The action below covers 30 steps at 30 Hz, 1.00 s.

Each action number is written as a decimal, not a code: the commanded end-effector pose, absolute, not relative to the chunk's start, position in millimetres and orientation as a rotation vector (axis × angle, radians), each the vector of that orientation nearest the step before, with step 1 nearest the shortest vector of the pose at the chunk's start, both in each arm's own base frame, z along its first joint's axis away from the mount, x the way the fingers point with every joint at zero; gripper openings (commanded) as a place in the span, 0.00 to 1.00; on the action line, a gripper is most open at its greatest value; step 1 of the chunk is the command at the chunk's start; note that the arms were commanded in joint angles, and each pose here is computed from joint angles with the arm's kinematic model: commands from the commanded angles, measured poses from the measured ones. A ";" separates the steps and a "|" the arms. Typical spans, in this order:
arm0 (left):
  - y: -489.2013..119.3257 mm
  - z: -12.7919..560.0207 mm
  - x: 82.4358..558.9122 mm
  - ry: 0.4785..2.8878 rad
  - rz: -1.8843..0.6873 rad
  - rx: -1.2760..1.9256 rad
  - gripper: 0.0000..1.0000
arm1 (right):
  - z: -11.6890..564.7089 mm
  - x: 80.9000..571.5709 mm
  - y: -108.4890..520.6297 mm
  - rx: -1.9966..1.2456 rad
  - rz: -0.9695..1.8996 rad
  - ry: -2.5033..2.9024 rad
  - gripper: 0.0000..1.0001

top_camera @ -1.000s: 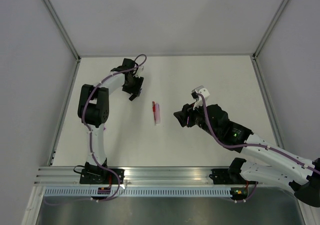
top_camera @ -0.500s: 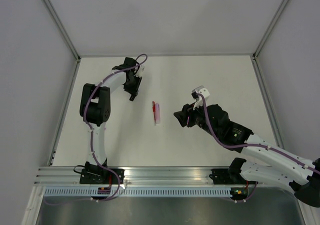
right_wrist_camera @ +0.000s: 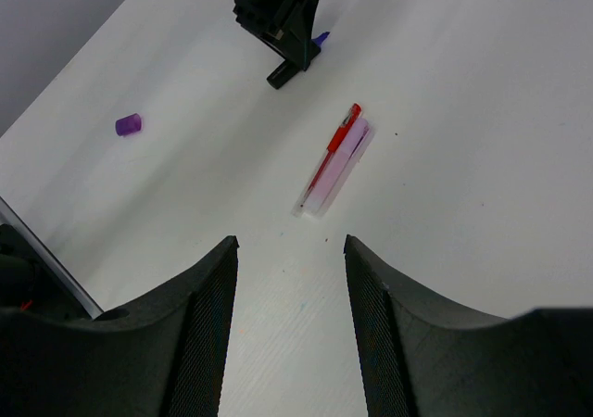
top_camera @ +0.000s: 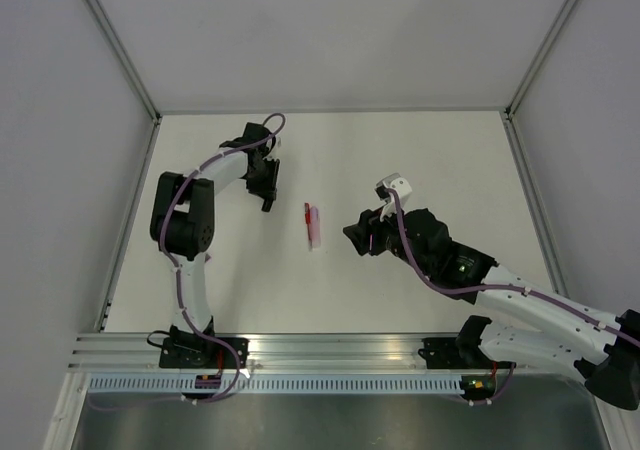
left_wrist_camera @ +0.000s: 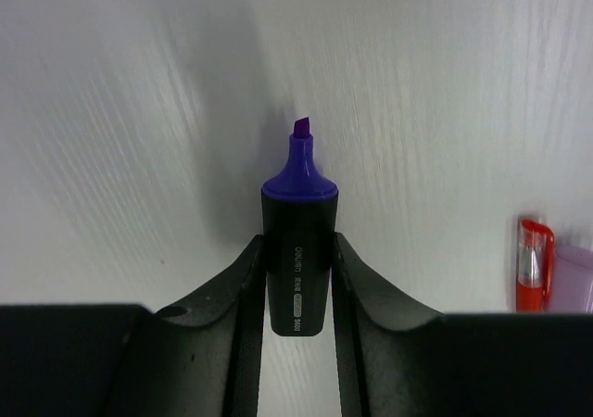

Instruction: Insert the pens into the pen caps

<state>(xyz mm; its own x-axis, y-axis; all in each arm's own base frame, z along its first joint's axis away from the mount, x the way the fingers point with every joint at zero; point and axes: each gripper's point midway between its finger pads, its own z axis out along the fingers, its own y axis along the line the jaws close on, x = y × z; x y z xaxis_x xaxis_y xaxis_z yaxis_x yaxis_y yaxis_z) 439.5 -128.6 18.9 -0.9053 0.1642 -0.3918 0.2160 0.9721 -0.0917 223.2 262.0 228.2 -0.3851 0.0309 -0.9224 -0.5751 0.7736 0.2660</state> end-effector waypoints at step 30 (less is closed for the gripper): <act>-179.7 254.5 311.9 1.983 -0.954 -0.057 0.02 | 260.2 263.4 403.4 -0.504 0.985 1.669 0.69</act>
<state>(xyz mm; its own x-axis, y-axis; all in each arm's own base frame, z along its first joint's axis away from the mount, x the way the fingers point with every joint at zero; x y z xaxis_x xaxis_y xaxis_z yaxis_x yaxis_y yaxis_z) 319.4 -173.4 238.9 -0.6076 -0.3571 -0.7094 0.2740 0.7442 -0.6092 255.1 387.4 228.6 -0.3693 0.0649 -0.9271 -0.7279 0.6000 0.3319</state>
